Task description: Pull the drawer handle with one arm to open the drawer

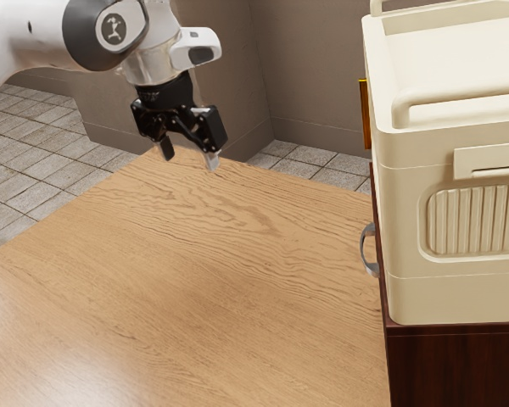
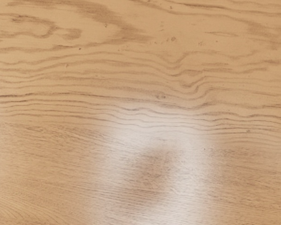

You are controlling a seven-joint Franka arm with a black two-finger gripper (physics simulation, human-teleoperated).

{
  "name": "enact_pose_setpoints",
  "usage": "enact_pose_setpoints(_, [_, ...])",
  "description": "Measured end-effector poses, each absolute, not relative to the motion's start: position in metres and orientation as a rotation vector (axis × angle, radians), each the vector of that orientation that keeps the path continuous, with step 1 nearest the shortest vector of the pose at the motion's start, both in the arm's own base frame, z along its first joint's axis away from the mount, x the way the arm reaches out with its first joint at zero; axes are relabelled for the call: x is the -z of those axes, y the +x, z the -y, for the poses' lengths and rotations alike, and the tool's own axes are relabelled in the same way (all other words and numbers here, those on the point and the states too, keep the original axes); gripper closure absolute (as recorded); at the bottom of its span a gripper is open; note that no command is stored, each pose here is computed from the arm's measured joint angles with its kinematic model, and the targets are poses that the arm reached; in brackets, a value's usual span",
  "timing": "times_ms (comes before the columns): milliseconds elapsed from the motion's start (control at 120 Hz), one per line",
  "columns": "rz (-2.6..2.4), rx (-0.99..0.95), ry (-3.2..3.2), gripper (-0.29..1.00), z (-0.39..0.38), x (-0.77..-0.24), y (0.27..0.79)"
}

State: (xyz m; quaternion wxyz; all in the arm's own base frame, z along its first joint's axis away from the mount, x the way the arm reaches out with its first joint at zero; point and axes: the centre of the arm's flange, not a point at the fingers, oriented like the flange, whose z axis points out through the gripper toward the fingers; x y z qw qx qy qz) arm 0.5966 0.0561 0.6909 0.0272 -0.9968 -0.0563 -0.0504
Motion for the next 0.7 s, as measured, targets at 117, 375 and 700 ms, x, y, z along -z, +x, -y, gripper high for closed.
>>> enact_pose_setpoints(117, [0.155, 0.171, -3.164, 0.02, -0.040, -0.674, 0.601])
enact_pose_setpoints(375, [0.308, 0.375, -3.424, 0.02, -0.008, -0.619, 0.611])
enact_pose_setpoints(700, [0.618, 0.501, -3.472, 0.02, 0.002, -0.599, 0.622])
